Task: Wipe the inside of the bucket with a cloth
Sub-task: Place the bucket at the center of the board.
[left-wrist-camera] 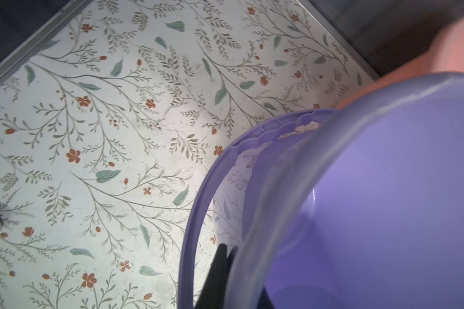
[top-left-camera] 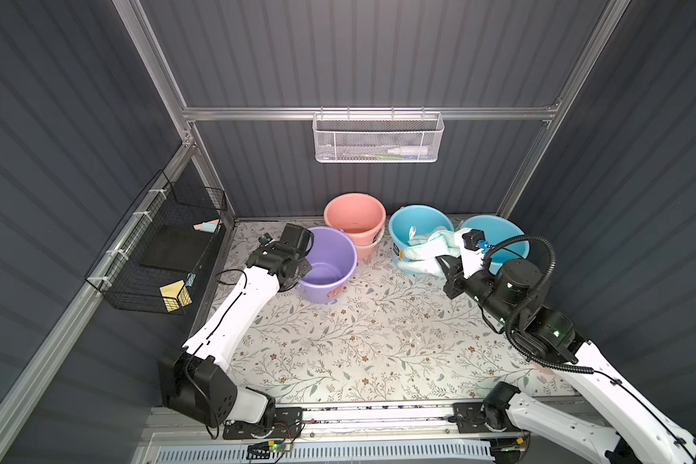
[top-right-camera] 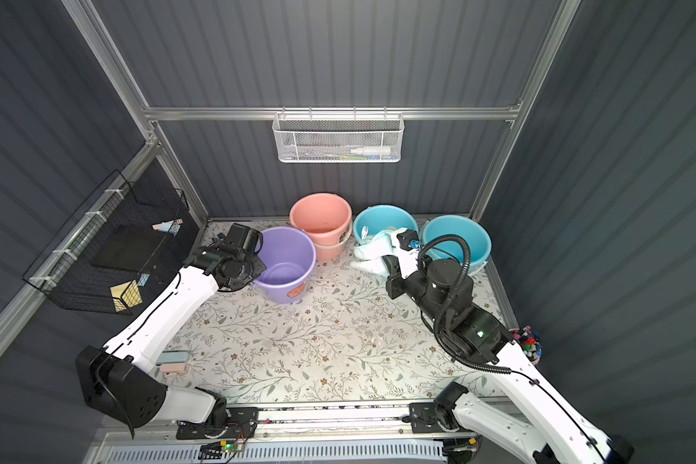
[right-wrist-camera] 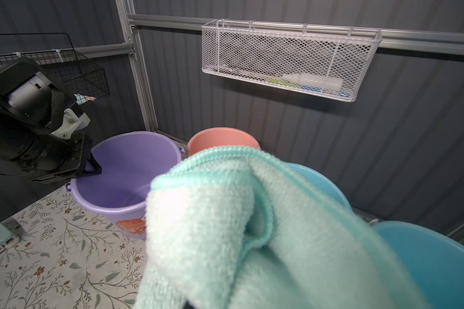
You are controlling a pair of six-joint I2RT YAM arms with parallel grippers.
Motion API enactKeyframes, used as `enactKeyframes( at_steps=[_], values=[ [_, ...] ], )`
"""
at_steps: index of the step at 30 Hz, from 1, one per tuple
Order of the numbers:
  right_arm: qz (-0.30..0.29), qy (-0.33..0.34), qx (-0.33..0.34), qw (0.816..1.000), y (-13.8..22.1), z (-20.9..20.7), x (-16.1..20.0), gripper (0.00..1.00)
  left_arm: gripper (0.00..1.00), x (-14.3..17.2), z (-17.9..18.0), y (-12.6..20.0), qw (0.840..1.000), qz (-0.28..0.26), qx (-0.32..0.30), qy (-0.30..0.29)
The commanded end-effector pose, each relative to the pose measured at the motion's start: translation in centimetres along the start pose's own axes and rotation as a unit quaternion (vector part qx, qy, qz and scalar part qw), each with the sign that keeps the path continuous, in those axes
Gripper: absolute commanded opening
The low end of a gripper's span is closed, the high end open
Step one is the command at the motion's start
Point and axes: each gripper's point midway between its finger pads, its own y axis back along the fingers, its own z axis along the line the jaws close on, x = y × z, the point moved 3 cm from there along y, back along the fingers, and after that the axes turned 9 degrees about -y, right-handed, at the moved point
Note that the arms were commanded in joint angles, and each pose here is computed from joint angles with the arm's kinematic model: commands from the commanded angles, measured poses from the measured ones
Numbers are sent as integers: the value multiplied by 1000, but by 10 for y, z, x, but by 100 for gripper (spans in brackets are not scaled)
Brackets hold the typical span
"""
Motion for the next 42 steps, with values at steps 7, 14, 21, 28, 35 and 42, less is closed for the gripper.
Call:
enactKeyframes(
  at_steps=[7, 14, 21, 28, 35, 42],
  values=[
    [-7, 8, 9, 1000, 5, -3, -7, 0, 0, -50, 20, -9, 986, -68, -44, 147],
    [-5, 12, 9, 1000, 5, -3, -7, 0, 0, -81, -2, -31, 980, -84, -21, 180],
    [-6, 15, 4, 1000, 6, -1, -8, 0, 3, -112, -6, -51, 966, -108, -27, 235],
    [-2, 18, 9, 1000, 9, -4, -6, 0, 9, -124, -3, -89, 963, -89, -29, 252],
    [0, 18, 12, 1000, 10, -5, -4, 0, 18, -119, -4, -120, 965, -61, -35, 253],
    [2, 19, 8, 1000, 8, -3, -4, 0, 38, -120, -5, -115, 963, -57, -34, 261]
  ],
)
